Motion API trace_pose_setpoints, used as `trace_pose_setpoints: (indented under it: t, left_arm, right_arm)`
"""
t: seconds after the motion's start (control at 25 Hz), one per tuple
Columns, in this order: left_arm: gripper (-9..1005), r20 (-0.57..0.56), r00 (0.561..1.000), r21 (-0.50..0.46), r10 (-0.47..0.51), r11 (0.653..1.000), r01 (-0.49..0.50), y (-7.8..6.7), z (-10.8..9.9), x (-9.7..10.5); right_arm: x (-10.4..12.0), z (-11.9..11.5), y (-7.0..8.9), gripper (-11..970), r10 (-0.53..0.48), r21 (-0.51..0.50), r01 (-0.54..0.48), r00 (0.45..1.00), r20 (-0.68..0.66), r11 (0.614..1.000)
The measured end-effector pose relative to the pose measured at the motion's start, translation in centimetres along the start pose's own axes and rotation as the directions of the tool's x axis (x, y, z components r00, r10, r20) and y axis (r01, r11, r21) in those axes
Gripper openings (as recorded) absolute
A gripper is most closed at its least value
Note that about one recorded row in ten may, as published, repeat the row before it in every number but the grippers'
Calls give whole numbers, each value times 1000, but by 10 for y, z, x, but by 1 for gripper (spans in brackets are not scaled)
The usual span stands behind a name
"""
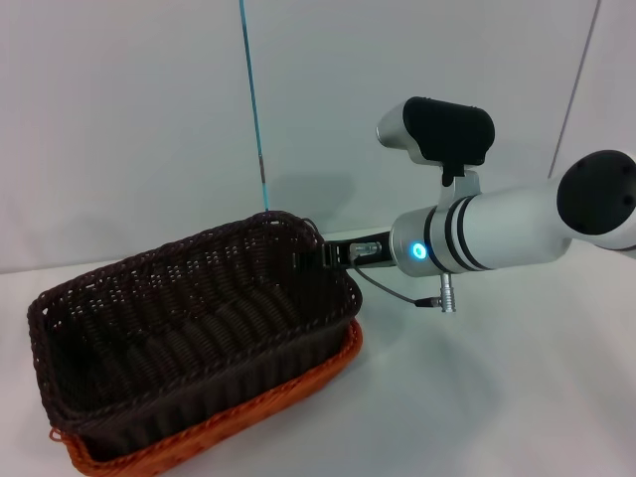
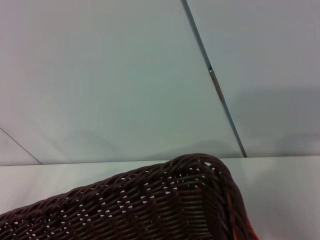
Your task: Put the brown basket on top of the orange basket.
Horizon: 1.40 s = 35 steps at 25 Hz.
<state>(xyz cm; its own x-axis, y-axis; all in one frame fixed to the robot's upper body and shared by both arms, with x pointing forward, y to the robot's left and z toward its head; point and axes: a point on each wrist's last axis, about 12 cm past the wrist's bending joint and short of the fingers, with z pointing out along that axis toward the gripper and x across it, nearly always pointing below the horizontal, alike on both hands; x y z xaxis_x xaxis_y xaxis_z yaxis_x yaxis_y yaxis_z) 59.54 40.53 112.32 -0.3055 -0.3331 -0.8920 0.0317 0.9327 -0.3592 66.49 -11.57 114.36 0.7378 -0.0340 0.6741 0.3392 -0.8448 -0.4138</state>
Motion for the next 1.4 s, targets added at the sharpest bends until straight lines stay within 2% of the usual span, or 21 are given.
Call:
trace_pose_setpoints:
  t: [0.76, 0.92, 1.2, 1.4]
  left_arm:
    - [799, 1, 1000, -1, 0, 1000, 0, 0, 0, 0]
    - [799, 1, 1000, -1, -1, 1000, 1, 0, 0, 0]
    - [800, 2, 1000, 0, -1, 1000, 1, 0, 0, -1]
    - [800, 8, 1000, -2, -14, 1000, 14, 0, 0, 1]
  right_arm:
    - [11, -24, -1, 810, 1, 47, 1, 999, -51, 999]
    - [16, -33, 1, 810, -25, 35, 28, 997, -75, 999]
    - [32, -67, 7, 807, -111, 5, 115, 969, -219, 993]
    - [37, -95, 21, 799, -134, -8, 139, 936, -325, 990]
